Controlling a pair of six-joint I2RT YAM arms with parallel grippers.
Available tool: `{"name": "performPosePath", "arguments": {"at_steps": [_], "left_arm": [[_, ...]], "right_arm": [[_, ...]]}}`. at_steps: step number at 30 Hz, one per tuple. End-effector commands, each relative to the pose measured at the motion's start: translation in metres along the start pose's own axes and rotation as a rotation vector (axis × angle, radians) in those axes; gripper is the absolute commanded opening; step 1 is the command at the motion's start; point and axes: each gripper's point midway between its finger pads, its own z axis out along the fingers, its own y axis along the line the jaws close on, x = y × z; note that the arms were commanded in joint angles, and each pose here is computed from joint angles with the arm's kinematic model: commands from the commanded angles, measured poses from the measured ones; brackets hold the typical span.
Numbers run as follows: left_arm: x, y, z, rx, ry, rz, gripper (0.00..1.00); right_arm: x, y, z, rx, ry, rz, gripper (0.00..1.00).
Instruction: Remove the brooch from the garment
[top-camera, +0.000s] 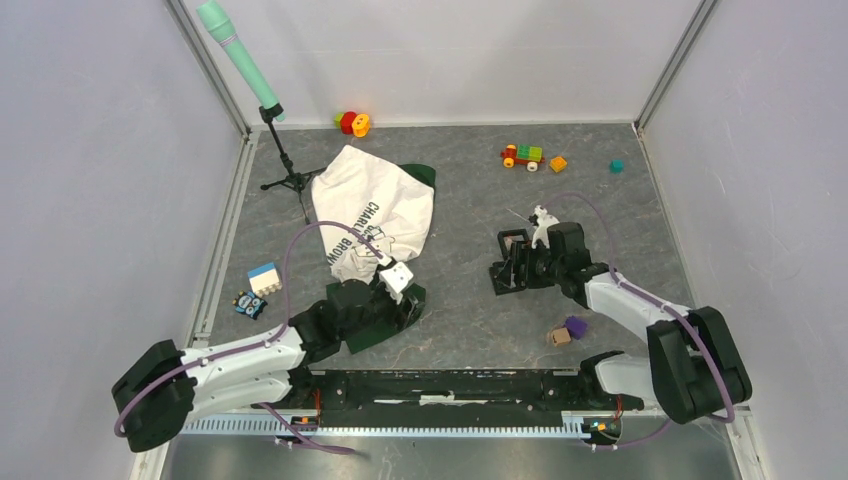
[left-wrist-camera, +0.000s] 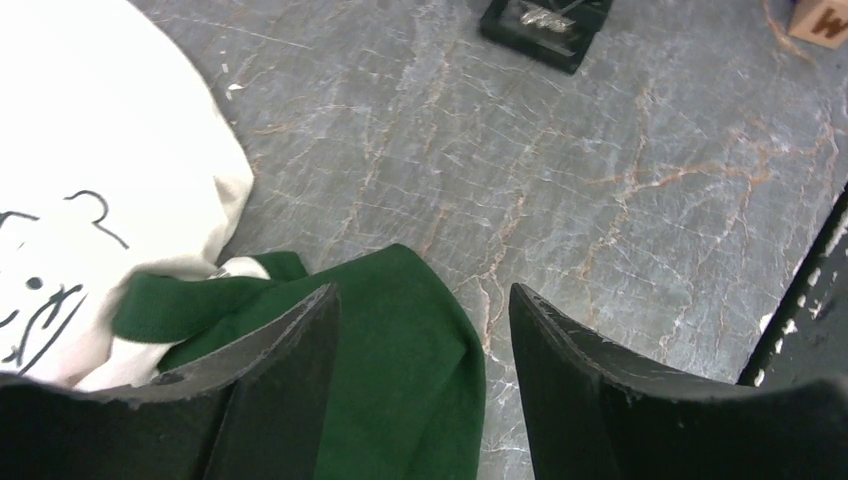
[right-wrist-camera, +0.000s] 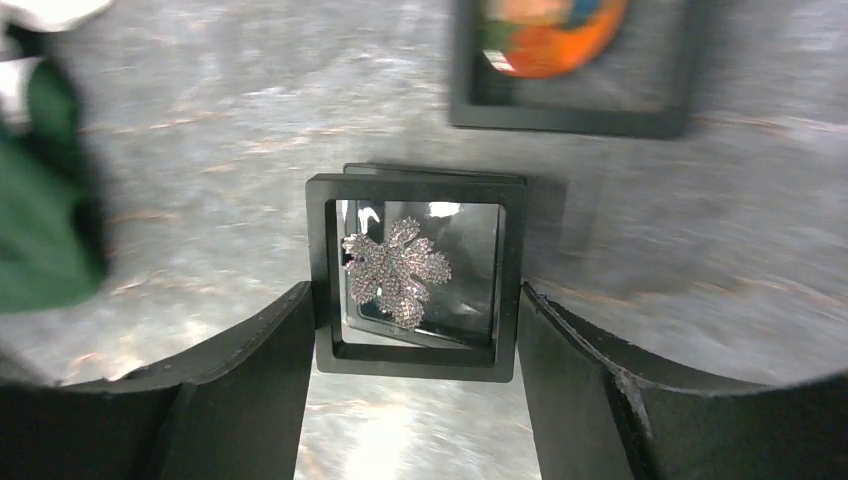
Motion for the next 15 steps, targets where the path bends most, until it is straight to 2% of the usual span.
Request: {"name": "performPosePath", "arguments": {"at_steps": [1,6,10,15], "left_arm": [[-0.029,0.014,-0.005,-0.099,-0.056,-0.093,0.71],[-0.033,0.028,-0.013,-0.181,-0.091,-0.127,0.99],[-0.035,0.037,-0.019,-0.235,-0.105,-0.150,1.00],[-0.040,0.053,-0.029,-0.334,-0.127,-0.199,1.00]], "right_arm": [[-0.004,-0.057,-0.027,0.342,0.023,-0.112,0.68],[-0.019,-0.082,-0.047,0.522,-0.008,-0.144,0.75],[-0.025,-0.088,-0.053,0.579,-0.002,-0.152,0.96],[-0.056,-0.071,-0.062,0.535,-0.116,-0.164,0.98]]}}
